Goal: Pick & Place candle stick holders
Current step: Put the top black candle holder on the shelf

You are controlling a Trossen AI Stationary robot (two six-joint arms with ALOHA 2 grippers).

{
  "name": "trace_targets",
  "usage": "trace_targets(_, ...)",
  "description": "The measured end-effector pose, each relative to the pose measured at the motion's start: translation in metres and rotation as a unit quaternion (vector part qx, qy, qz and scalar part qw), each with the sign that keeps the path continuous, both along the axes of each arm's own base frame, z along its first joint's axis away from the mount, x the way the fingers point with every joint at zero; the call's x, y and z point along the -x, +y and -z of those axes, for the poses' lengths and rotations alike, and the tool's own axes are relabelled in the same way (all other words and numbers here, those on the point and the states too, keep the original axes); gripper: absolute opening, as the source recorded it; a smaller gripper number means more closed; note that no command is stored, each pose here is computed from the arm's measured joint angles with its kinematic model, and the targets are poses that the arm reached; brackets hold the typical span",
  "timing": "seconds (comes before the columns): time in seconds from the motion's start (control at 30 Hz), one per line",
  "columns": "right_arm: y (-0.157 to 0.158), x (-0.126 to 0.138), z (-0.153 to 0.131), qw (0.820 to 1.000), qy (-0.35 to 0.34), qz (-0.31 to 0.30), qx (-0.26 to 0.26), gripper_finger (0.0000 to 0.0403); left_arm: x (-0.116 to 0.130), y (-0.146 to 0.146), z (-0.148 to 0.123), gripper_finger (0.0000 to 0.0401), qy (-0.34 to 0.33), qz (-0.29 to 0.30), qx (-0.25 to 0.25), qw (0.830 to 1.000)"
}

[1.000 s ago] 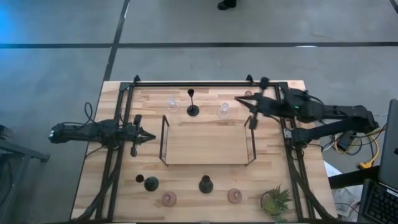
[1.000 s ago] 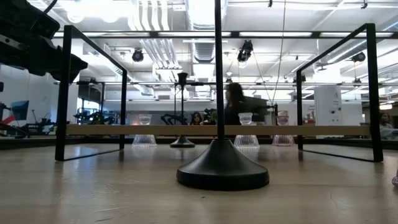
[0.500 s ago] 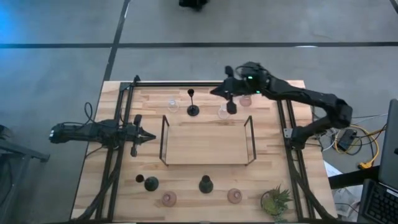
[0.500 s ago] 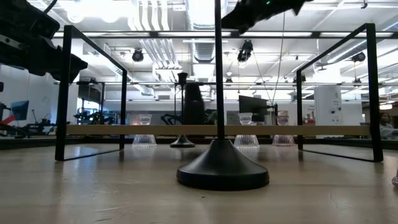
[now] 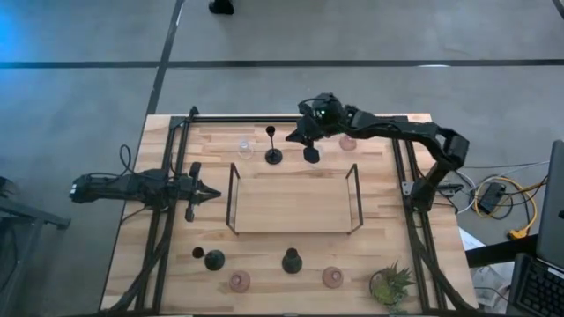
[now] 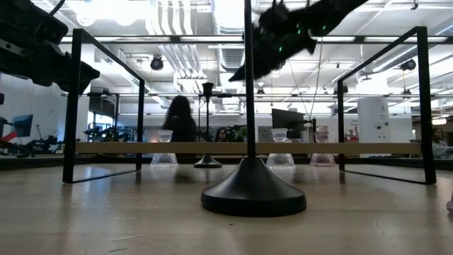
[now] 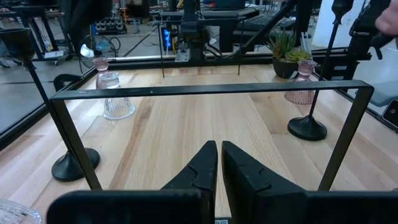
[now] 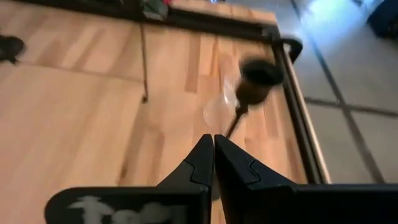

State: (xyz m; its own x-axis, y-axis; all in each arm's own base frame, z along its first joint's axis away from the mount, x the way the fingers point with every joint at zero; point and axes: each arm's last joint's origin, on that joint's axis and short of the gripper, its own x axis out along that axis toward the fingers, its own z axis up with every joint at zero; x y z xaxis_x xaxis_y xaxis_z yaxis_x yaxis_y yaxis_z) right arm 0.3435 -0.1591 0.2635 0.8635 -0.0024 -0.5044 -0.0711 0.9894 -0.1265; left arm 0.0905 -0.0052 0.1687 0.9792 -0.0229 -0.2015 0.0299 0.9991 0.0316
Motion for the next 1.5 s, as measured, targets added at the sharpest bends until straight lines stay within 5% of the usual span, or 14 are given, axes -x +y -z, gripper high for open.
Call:
trace_targets(0.33, -0.011, -0.015, 0.029, 0.999, 0.014, 0.018, -0.027, 0.0020, 0.000, 0.000, 0.000, 0.0028, 0.000, 0.000, 0.000, 1.000)
trace_targets(0.7, -0.021, -0.026, 0.033, 0.999, 0.013, 0.039, -0.032, 0.0127, 0.000, 0.000, 0.000, 0.0028, 0.000, 0.000, 0.000, 1.000)
trace_targets(0.93, -0.026, -0.035, 0.035, 0.998, 0.001, 0.045, -0.034, 0.0162, 0.000, 0.000, 0.000, 0.0028, 0.000, 0.000, 0.000, 1.000)
trace_targets(1.5, -0.037, -0.061, 0.069, 0.995, 0.023, 0.060, -0.070, 0.0125, -0.001, 0.000, 0.001, 0.0028, 0.006, -0.001, -0.001, 1.000)
